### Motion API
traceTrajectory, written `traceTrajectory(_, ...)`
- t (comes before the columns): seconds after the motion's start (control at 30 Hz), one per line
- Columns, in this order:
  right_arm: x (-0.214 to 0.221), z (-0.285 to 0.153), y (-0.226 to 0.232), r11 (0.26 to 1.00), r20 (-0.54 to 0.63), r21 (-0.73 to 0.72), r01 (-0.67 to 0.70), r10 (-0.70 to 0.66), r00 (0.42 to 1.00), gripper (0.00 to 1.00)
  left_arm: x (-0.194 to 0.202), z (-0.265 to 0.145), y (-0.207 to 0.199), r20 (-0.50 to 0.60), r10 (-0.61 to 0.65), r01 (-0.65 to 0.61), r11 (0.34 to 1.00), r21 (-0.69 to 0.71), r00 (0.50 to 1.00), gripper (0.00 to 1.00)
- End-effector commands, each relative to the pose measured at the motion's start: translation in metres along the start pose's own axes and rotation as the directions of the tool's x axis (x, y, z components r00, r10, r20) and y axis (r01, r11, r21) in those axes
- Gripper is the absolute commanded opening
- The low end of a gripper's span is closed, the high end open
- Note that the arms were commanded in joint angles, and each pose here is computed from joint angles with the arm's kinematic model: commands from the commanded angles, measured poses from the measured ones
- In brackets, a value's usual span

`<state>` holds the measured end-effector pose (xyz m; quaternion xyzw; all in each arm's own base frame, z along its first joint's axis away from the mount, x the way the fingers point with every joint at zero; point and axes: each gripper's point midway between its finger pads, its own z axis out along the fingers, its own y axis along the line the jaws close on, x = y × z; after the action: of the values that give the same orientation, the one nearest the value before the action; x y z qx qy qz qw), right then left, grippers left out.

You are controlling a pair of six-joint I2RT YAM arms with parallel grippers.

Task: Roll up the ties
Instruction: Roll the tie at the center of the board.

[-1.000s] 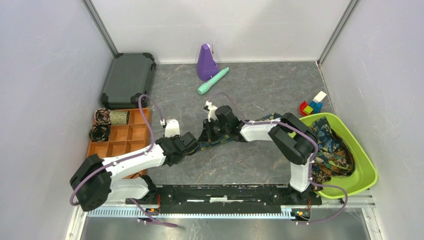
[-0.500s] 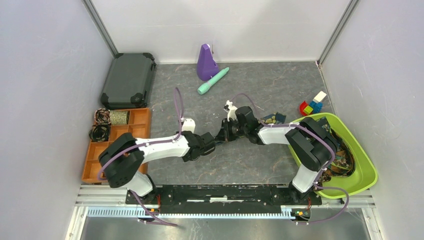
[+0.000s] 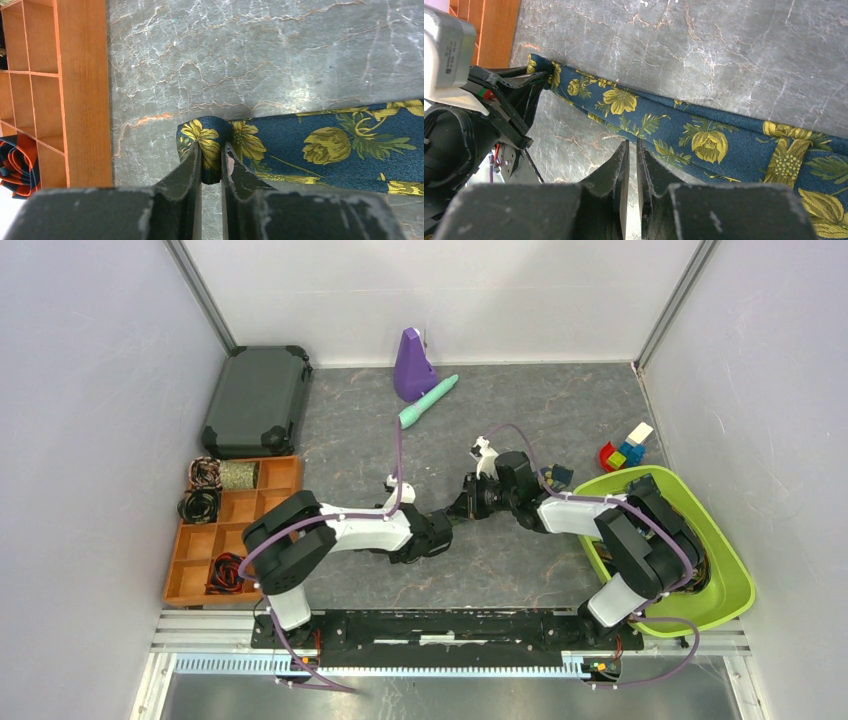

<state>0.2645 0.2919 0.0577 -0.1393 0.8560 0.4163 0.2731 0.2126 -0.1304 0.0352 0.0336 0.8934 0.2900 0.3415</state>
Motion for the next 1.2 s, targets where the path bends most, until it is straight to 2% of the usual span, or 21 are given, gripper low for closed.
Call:
traceTrajectory(0.0, -0.007, -0.009, 0.004, 0.999, 0.034, -0.023, 0.037, -0.036, 0.999, 0.16, -0.004, -0.003, -0.024, 0.012, 0.0, -0.001, 1.0, 0.03, 1.0, 0.02)
traceTrajectory(0.1, -0.006, -0.011, 0.002, 0.999, 0.035, -0.02, 0.033, -0.033, 0.999, 0.16, -0.003, -0.006, -0.03, 0.019, 0.017, -0.017, 0.999, 0.038, 1.0, 0.05)
traceTrajectory(0.7, -0.016, -0.012, 0.005, 0.999, 0.053, -0.021, 0.032, -0.031, 0.998, 0.16, -0.009, -0.022, -0.036, 0.062, 0.046, -0.054, 0.989, 0.136, 0.997, 0.39)
traceTrajectory(0.97, -0.025, -0.012, 0.01, 0.999, 0.068, -0.03, 0.036, -0.034, 0.997, 0.16, -0.013, -0.03, -0.037, 0.062, 0.045, -0.055, 0.984, 0.169, 0.997, 0.48)
traceTrajectory(1.17, -0.033, -0.012, 0.016, 0.998, 0.075, -0.042, 0.038, -0.035, 0.997, 0.16, -0.021, -0.038, -0.035, 0.067, 0.036, -0.049, 0.98, 0.193, 0.997, 0.5)
